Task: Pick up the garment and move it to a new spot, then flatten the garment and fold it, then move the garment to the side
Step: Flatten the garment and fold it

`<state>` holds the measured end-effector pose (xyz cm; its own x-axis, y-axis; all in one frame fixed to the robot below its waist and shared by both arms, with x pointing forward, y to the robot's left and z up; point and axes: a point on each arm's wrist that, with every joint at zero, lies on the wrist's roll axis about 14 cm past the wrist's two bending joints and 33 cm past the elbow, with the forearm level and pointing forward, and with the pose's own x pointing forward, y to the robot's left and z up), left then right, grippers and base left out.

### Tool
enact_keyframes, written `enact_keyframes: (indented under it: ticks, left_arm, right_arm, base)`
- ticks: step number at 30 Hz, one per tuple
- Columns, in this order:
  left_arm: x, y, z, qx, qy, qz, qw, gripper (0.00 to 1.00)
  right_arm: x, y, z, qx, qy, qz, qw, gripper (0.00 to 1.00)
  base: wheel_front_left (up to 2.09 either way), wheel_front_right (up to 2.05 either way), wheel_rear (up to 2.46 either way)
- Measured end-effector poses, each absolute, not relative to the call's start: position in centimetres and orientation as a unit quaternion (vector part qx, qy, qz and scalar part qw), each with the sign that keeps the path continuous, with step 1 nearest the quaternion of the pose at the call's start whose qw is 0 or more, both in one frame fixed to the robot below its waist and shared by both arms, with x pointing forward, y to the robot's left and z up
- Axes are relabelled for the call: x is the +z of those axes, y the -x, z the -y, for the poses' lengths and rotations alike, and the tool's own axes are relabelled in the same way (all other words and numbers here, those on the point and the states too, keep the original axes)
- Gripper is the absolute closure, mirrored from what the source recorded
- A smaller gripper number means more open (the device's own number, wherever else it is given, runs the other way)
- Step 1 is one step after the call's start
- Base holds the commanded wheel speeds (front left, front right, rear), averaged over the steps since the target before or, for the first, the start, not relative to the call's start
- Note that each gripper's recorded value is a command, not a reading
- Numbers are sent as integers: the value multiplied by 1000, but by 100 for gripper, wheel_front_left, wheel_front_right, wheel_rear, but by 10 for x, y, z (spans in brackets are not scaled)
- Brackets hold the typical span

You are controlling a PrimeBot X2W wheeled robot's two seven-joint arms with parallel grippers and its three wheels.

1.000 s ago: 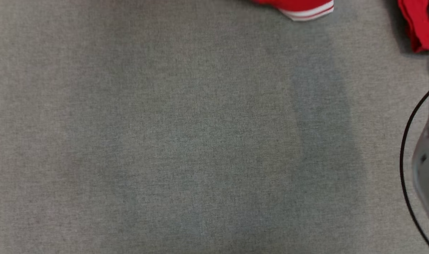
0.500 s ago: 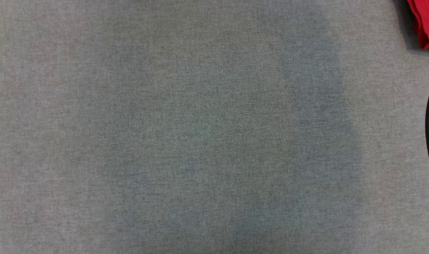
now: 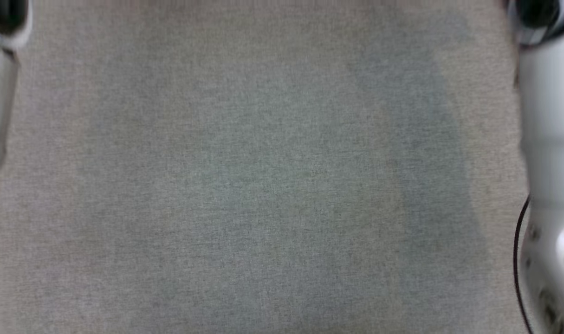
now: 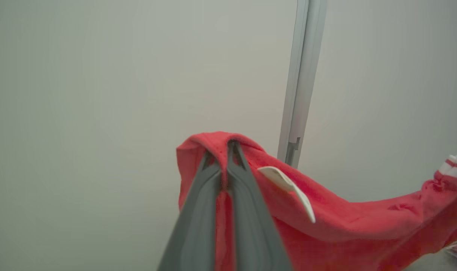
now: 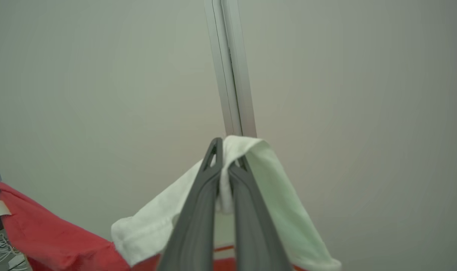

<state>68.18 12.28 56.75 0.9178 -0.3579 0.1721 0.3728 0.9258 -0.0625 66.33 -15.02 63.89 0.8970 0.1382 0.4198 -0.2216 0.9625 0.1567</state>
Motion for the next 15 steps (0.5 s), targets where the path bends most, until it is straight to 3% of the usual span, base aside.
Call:
enact_keyframes:
  ticks: [15]
  left_arm:
    - [475,-527,-138,-133,124,-15,983,100]
  right_arm:
    - [520,-517,164,65,-152,77,983,100]
  base:
    - [0,0,0]
